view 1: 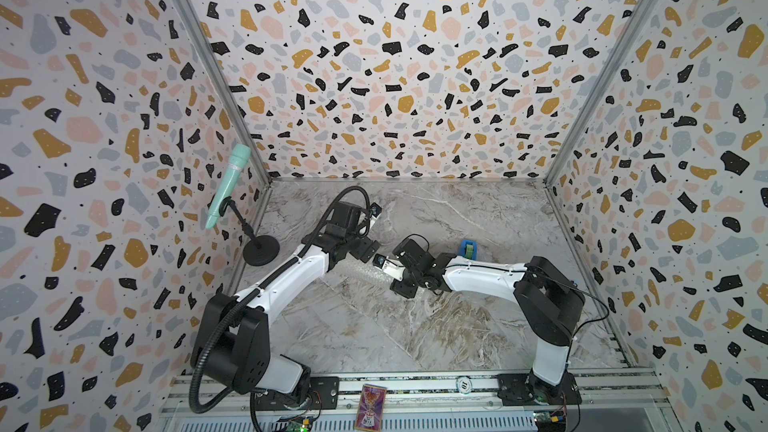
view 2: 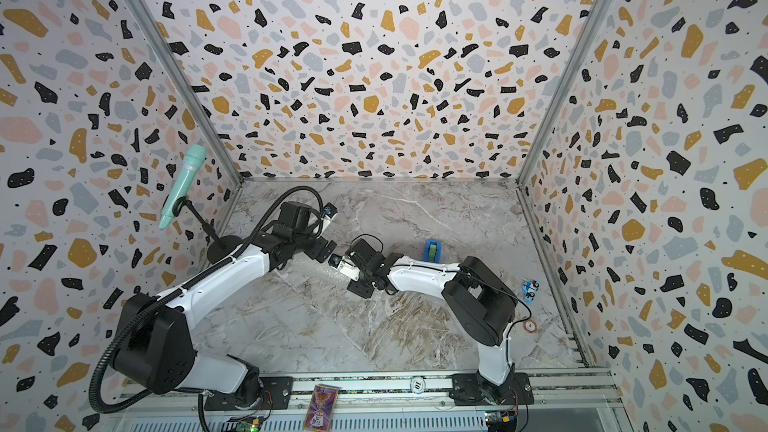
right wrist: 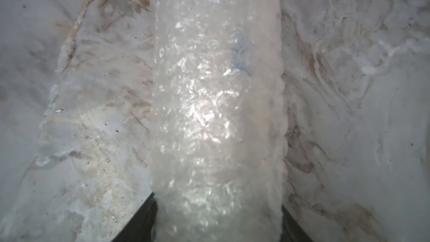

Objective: Wrap wine bottles in bubble wrap
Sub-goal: Wrap the wine bottle in bubble wrap.

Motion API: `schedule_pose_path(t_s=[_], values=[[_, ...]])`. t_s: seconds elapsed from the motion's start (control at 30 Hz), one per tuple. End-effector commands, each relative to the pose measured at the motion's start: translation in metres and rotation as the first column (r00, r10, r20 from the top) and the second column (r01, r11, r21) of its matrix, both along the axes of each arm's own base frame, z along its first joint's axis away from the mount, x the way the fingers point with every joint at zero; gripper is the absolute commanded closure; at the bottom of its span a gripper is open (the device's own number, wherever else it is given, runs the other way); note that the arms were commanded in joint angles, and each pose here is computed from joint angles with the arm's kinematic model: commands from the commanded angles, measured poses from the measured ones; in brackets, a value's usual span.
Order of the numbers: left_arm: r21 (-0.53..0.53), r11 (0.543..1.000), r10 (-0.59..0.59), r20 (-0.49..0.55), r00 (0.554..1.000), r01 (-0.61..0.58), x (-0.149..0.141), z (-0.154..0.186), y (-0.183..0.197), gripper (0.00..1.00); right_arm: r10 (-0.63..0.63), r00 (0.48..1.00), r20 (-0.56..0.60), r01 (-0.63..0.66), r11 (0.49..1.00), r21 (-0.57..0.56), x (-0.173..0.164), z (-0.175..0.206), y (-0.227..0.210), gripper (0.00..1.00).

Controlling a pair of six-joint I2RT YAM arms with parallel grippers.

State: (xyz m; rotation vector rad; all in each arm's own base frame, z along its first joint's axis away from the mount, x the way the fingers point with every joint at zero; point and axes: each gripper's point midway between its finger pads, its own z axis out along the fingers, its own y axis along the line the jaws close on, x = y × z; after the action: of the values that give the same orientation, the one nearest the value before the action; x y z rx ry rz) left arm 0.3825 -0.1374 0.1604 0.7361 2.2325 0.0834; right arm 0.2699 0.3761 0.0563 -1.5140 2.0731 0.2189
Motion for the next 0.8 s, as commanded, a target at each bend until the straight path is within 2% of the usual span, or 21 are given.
schedule_pose_path(t_s=[0.0, 0.07, 0.13, 0.2, 0.27, 0.33, 0.4, 0.47, 0.57, 0.73, 0.77], values=[[-0.132, 0.939, 0.319, -0.019, 0.948, -0.319, 0.004, 0.004, 0.038, 0.00, -0.150, 0.988, -0.039, 0.130, 0.940, -0.317, -0.026, -0.066, -0.064, 0.56], [-0.186, 0.884, 0.407, -0.142, 0.902, -0.428, -0.010, -0.017, 0.051, 0.01, -0.173, 0.985, 0.014, 0.168, 0.927, -0.336, -0.024, -0.065, -0.067, 0.54], [-0.243, 0.838, 0.434, -0.245, 0.867, -0.488, -0.027, -0.035, 0.052, 0.00, -0.194, 0.980, 0.043, 0.197, 0.919, -0.341, -0.024, -0.066, -0.069, 0.52], [-0.343, 0.782, 0.430, -0.308, 0.849, -0.521, -0.040, -0.043, 0.043, 0.00, -0.203, 0.977, 0.064, 0.212, 0.915, -0.343, -0.026, -0.067, -0.071, 0.50], [-0.460, 0.692, 0.419, -0.370, 0.829, -0.556, -0.050, -0.050, 0.032, 0.00, -0.201, 0.978, 0.062, 0.209, 0.916, -0.342, -0.031, -0.072, -0.070, 0.48], [-0.533, 0.612, 0.406, -0.423, 0.810, -0.585, -0.056, -0.057, 0.022, 0.00, -0.200, 0.979, 0.051, 0.205, 0.916, -0.343, -0.035, -0.074, -0.069, 0.46], [-0.603, 0.546, 0.361, -0.457, 0.813, -0.581, -0.060, -0.065, 0.010, 0.00, -0.196, 0.978, 0.073, 0.209, 0.913, -0.352, -0.037, -0.075, -0.068, 0.44], [-0.662, 0.481, 0.330, -0.472, 0.818, -0.576, -0.061, -0.070, 0.002, 0.06, -0.196, 0.976, 0.089, 0.215, 0.909, -0.356, -0.038, -0.076, -0.069, 0.44], [-0.721, 0.421, 0.299, -0.462, 0.835, -0.550, -0.056, -0.071, -0.008, 0.13, -0.204, 0.972, 0.119, 0.234, 0.899, -0.370, -0.035, -0.077, -0.075, 0.44], [-0.797, 0.364, 0.221, -0.428, 0.876, -0.482, -0.042, -0.064, -0.028, 0.18, -0.215, 0.961, 0.176, 0.268, 0.882, -0.388, -0.028, -0.070, -0.084, 0.43], [-0.808, 0.333, 0.210, -0.438, 0.874, -0.486, -0.039, -0.063, -0.032, 0.19, -0.215, 0.958, 0.188, 0.273, 0.879, -0.391, -0.026, -0.068, -0.085, 0.43]])
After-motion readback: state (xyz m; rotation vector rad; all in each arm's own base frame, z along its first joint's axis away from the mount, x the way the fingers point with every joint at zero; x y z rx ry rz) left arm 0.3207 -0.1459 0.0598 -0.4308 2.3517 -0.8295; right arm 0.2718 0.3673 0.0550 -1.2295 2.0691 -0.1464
